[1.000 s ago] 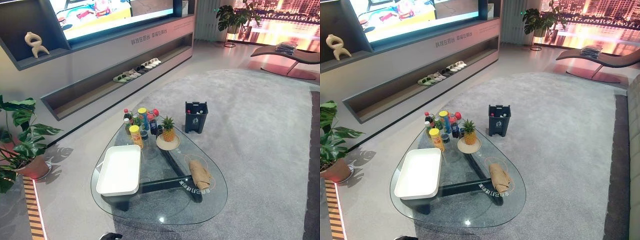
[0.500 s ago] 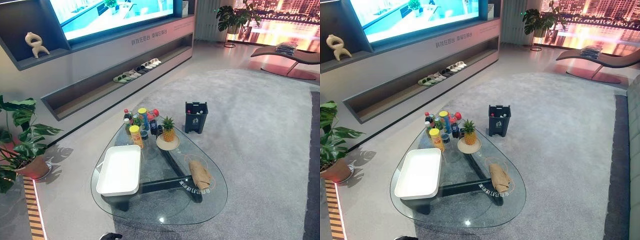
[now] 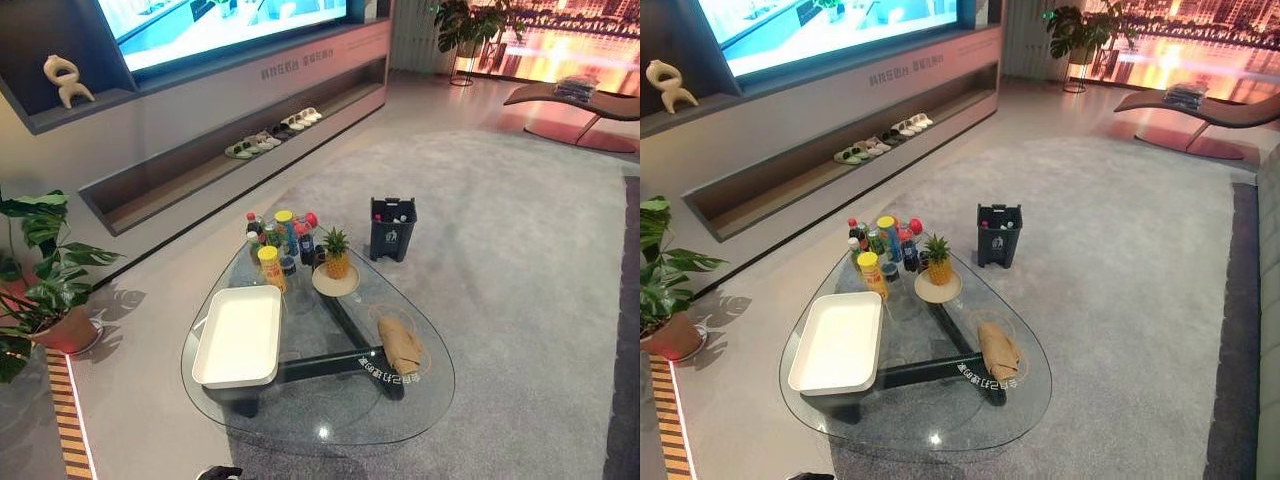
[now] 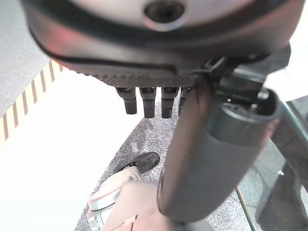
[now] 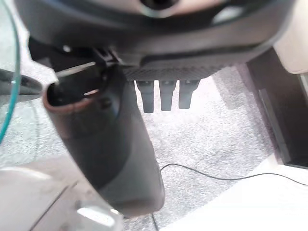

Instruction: Wipe the table with a cloth and put it in the basket.

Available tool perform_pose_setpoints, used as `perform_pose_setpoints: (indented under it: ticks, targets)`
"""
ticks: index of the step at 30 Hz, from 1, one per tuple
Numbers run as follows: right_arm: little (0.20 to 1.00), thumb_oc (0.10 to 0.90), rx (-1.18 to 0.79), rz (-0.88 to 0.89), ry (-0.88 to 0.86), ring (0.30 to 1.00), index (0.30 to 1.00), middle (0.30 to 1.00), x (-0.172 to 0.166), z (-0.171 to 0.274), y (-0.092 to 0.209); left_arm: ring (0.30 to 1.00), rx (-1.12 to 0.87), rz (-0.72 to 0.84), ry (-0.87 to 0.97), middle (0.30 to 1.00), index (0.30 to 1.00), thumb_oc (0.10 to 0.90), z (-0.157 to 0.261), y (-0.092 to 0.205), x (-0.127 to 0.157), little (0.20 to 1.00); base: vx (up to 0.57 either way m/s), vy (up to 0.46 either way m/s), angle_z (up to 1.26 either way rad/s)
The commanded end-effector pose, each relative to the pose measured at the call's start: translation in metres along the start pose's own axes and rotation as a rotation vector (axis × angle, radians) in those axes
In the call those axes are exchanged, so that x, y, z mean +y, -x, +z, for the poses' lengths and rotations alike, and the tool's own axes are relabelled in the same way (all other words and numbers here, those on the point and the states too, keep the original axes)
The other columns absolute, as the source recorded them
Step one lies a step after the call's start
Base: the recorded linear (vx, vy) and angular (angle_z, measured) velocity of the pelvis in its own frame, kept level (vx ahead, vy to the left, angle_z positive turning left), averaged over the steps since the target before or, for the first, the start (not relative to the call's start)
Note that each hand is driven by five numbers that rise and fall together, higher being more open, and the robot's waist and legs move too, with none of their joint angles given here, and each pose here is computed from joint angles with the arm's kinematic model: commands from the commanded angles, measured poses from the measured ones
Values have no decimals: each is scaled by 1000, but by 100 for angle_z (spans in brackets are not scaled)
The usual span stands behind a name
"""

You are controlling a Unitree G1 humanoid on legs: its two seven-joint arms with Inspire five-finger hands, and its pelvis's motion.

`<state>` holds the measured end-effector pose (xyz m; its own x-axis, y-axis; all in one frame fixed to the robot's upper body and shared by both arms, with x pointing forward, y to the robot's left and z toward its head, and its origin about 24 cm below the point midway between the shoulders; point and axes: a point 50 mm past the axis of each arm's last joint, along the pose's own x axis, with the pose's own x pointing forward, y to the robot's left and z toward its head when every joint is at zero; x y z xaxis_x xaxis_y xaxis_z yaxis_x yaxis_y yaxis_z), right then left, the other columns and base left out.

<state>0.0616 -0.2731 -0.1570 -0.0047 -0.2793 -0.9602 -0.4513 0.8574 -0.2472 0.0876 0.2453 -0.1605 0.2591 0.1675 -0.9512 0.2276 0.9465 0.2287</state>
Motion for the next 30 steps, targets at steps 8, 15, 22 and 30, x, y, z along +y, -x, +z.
perform_pose_setpoints:
  ticks: [8, 15, 22, 30]
  targets:
    - [900, 800, -183, -309, -114, 900, 900, 900, -88, 77, 34, 900, -507, 178, 260, 900, 900, 800, 147, 31, 82, 900, -259, -29, 1]
    - [900, 800, -372, -498, -302, 900, 900, 900, -134, 106, 63, 900, -703, 288, 437, 900, 900, 800, 183, 63, 133, 900, -167, -42, 7]
    - [900, 800, -530, -701, -531, 900, 900, 900, -176, 130, 102, 900, -769, 428, 489, 900, 900, 800, 200, 86, 162, 900, -89, -26, 14]
    - [900, 800, -680, -880, -662, 900, 900, 900, -210, 141, 139, 900, -785, 500, 496, 900, 900, 800, 204, 96, 176, 900, -9, 2, 2]
